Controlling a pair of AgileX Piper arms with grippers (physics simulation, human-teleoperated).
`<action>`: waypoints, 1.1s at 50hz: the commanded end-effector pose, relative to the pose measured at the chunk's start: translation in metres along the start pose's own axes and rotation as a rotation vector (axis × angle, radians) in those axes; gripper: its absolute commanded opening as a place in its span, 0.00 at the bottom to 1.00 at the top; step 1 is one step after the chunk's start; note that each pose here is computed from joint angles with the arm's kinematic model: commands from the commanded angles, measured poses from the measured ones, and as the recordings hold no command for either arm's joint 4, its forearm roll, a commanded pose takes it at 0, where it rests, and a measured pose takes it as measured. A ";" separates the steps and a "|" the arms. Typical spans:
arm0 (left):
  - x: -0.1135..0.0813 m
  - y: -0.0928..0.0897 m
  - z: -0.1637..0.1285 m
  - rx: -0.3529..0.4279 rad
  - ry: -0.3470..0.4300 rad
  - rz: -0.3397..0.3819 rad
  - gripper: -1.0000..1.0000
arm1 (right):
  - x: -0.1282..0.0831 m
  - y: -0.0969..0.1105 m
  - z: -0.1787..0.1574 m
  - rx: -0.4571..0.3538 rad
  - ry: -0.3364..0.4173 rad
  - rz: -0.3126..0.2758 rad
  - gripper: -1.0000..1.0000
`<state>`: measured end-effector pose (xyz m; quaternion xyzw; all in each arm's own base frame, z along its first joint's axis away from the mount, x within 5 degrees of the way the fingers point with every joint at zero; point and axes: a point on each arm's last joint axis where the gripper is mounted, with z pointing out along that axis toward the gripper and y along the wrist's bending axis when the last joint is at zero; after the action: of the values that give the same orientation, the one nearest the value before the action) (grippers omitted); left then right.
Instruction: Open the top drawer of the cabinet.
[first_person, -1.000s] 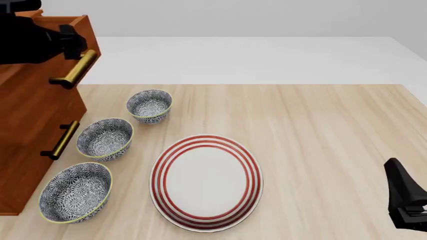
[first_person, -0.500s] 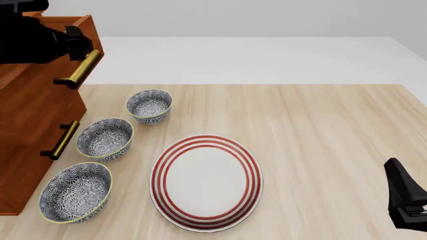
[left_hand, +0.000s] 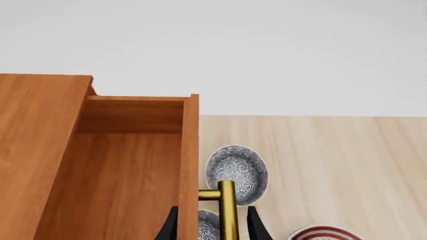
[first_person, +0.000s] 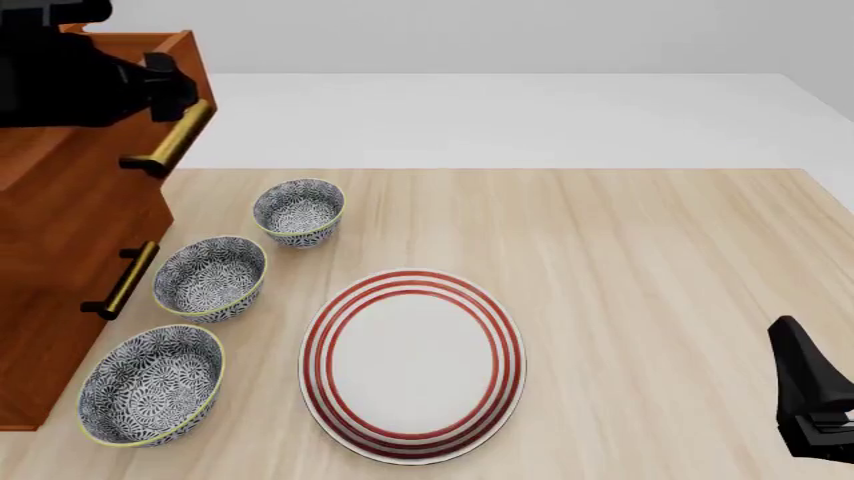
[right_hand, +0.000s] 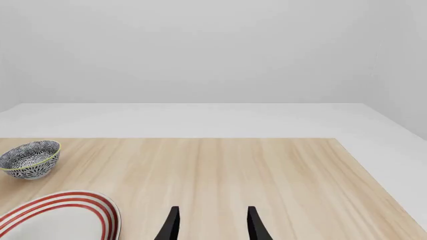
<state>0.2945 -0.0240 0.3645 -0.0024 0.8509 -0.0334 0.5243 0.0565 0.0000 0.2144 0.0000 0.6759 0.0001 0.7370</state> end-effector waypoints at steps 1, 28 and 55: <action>0.028 -0.010 0.018 0.043 0.115 -0.004 1.00 | 0.000 0.000 0.000 0.000 0.000 0.000 1.00; 0.027 -0.031 0.018 0.101 0.125 0.029 1.00 | 0.000 0.000 0.000 0.000 0.000 0.000 1.00; 0.020 -0.040 0.018 0.125 0.125 0.050 1.00 | 0.000 0.000 0.000 0.000 0.000 0.000 1.00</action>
<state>0.2944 -0.0585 0.3661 0.0405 0.8558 -0.0702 0.5109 0.0565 0.0000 0.2144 -0.0001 0.6759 0.0001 0.7370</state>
